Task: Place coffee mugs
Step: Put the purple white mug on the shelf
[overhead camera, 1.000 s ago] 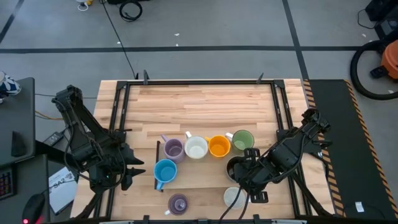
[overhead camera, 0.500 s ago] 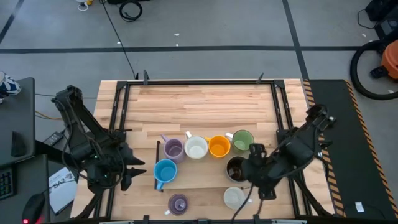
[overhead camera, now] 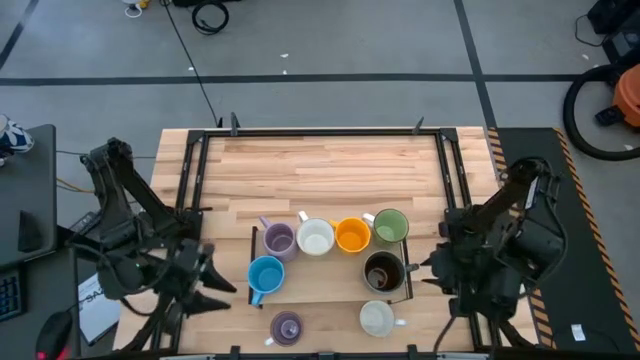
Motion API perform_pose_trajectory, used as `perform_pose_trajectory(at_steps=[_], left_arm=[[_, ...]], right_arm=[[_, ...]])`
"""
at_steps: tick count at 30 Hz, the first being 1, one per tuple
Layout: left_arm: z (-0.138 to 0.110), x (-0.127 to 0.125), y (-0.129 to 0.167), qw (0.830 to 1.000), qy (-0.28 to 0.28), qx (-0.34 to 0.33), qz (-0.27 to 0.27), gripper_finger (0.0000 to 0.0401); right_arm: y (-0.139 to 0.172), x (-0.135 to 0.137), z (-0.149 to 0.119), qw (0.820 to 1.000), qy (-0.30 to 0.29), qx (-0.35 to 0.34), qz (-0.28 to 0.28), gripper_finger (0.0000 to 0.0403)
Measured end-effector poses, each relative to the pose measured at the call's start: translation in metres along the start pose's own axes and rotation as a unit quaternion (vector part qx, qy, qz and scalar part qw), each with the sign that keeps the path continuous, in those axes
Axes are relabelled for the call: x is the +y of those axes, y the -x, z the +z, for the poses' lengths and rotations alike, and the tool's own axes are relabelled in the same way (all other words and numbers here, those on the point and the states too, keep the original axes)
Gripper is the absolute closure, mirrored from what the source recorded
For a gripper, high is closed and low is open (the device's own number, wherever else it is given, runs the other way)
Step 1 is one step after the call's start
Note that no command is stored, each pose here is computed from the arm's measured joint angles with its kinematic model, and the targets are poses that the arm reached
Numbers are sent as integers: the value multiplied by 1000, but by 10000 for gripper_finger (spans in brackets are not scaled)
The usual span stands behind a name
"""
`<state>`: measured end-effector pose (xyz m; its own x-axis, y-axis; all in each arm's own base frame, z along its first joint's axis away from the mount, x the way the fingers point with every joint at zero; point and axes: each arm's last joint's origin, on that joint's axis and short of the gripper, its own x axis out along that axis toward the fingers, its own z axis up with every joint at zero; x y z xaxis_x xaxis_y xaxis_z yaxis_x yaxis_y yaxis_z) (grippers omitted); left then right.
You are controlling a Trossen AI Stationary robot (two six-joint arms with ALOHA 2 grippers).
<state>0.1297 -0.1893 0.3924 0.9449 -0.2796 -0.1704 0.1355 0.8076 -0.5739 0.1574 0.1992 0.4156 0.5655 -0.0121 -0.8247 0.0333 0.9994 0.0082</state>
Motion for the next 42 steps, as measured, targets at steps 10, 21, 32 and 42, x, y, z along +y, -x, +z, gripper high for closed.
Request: perform_pose_trajectory(at_steps=[10, 21, 32, 42], left_arm=[[-24, -34, -47, 995, -79, -42, -39, 225], [-61, -67, -128, 992, -121, 35, -13, 225], [-101, -71, -170, 988, -53, 117, 82, 225], [-134, -56, -187, 978, -33, 165, 124, 225]], right_arm=[[-6, 15, -17, 1000, -15, -3, 8, 247], [-3, 22, -21, 999, -5, -12, 33, 247], [-3, 23, -21, 999, -3, -13, 34, 247], [-3, 24, -21, 999, -4, -3, 50, 247]])
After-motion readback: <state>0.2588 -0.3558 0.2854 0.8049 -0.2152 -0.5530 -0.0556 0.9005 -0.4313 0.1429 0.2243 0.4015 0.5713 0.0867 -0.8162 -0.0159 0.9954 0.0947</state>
